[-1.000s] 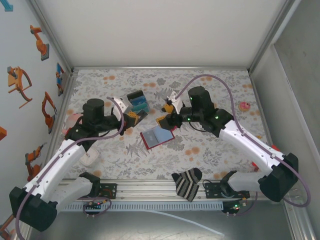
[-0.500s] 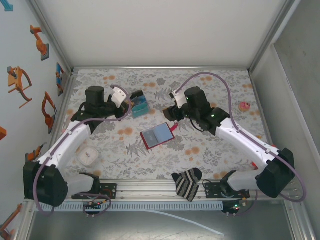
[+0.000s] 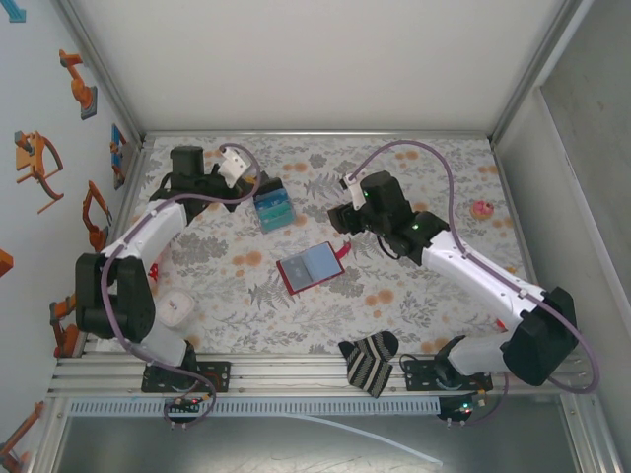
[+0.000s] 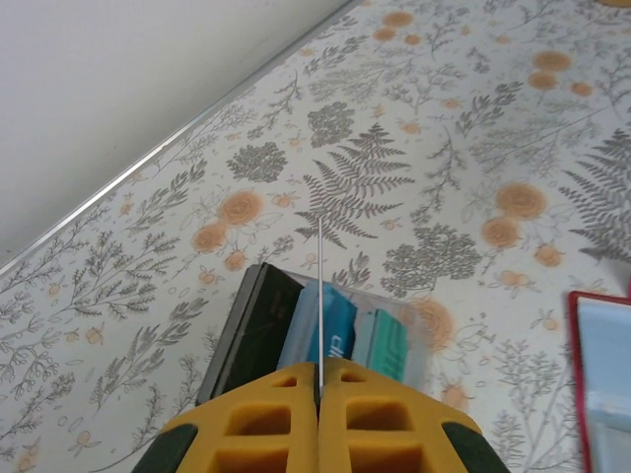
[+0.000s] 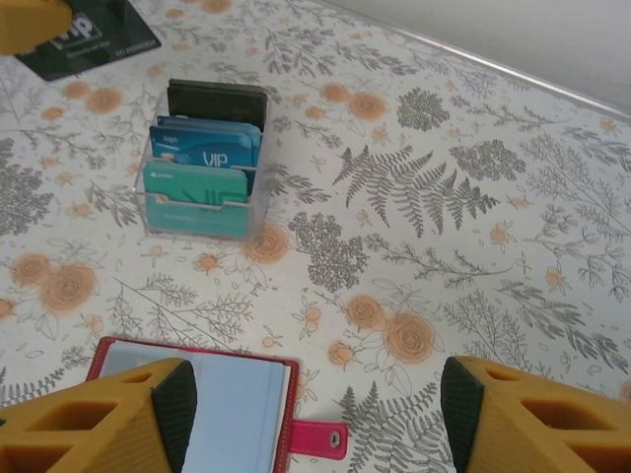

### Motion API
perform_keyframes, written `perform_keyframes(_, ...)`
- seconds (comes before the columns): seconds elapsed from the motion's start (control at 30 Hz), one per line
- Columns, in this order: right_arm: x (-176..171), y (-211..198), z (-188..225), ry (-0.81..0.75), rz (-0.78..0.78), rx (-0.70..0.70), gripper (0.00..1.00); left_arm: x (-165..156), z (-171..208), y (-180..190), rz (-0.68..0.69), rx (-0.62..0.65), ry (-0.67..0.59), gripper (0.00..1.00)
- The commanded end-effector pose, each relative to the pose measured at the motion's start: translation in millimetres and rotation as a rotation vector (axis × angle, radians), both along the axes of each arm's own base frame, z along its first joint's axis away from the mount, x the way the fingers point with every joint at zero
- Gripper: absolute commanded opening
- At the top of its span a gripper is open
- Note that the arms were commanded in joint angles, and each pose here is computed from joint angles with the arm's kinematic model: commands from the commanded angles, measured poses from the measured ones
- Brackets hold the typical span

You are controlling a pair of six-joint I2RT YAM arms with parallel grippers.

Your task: Take the credit cards out of the card holder

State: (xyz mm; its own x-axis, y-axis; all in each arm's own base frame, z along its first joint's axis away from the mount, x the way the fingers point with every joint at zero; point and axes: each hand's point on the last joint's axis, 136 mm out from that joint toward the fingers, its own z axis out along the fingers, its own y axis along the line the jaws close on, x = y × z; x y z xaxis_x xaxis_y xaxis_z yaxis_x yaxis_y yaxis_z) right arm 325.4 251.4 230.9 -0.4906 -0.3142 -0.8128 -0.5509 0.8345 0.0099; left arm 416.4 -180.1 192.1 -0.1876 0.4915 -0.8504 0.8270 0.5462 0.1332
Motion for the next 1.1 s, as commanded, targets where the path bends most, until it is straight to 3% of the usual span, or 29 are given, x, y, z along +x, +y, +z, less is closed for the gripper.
perform_keyframes(0.0,3.6,-5.6,-11.6,0.028,-0.049,-0.026,0.66,11.7,6.4,-6.1,-0.077,0.009,-0.057,0.0)
perform_keyframes(0.53,9.2,-2.7,-24.5,0.06,-0.074,-0.027,0.66,59.2,-41.7,-24.3,-0.178,0.042,0.019,0.0)
perform_keyframes(1.07,14.0,-1.1,-33.1,0.077,-0.086,-0.048,0.66,52.6,-77.3,-27.7,-0.274,0.112,0.092,0.0)
